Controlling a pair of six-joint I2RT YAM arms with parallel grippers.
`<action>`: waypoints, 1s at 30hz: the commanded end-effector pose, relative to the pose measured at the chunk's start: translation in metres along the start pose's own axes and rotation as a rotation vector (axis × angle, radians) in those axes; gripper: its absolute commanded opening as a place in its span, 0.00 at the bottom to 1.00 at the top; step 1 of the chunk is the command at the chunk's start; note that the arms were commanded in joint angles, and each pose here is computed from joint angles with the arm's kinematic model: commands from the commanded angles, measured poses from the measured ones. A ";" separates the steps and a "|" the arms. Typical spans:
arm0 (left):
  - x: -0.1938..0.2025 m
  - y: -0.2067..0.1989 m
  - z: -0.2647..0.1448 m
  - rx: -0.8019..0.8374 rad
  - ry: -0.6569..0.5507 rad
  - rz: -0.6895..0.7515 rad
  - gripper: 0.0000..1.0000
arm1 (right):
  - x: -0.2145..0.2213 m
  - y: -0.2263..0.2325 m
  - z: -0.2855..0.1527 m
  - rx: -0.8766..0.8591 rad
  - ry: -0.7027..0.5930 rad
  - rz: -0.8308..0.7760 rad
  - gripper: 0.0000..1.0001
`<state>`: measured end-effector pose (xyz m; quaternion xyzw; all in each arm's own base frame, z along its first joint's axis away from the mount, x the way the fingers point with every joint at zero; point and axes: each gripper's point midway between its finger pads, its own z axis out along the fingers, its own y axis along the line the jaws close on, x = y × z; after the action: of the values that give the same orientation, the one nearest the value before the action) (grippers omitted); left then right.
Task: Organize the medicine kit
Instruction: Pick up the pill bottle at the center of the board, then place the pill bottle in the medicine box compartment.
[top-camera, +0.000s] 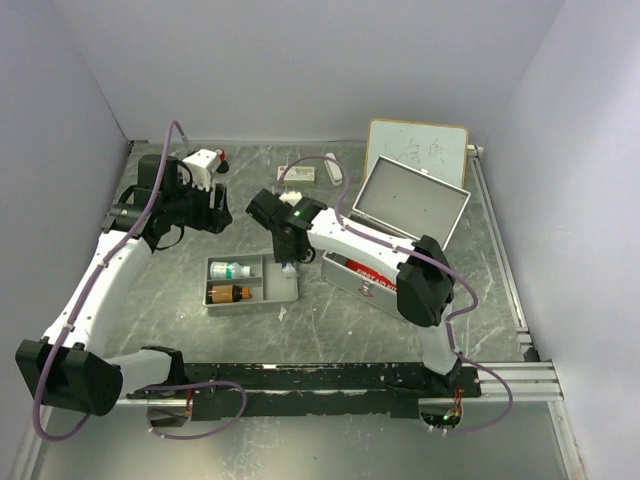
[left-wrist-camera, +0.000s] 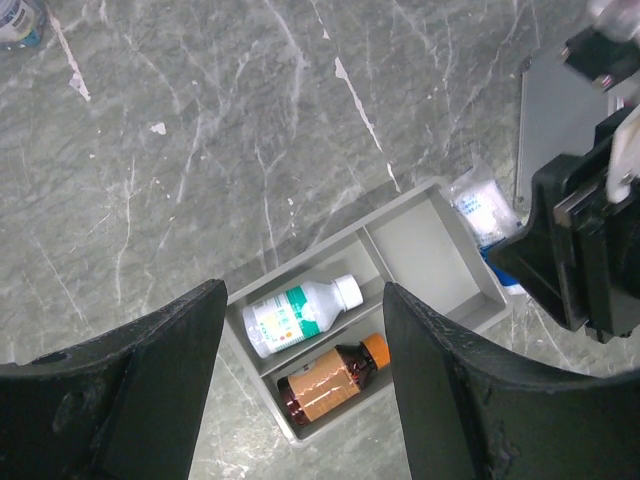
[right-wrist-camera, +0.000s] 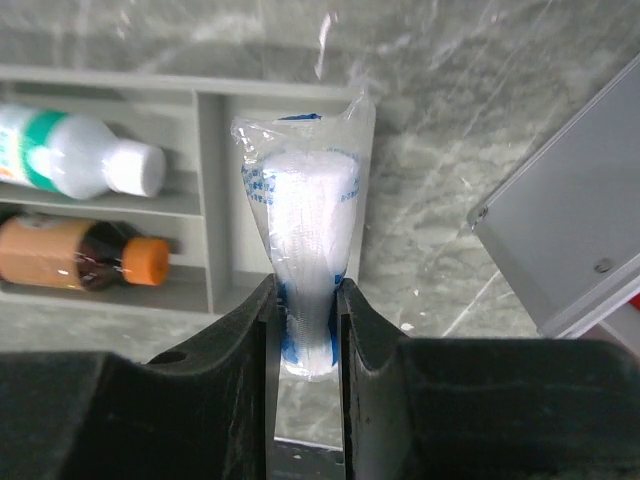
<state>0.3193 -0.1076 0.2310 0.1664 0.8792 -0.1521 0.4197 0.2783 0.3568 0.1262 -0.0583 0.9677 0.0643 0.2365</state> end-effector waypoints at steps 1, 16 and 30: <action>-0.003 0.004 -0.003 0.005 0.004 0.042 0.75 | 0.009 0.000 0.010 -0.004 0.011 -0.046 0.11; 0.011 0.009 -0.007 0.036 0.070 0.116 0.75 | 0.047 0.027 0.069 -0.012 0.110 -0.164 0.16; 0.052 0.011 0.003 0.122 0.187 0.306 0.73 | 0.009 0.039 0.023 -0.065 0.006 -0.084 0.60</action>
<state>0.3056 -0.0931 0.2058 0.2656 0.8808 -0.1264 0.3710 0.2632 0.3890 0.0487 -0.1338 0.9728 0.0464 0.1831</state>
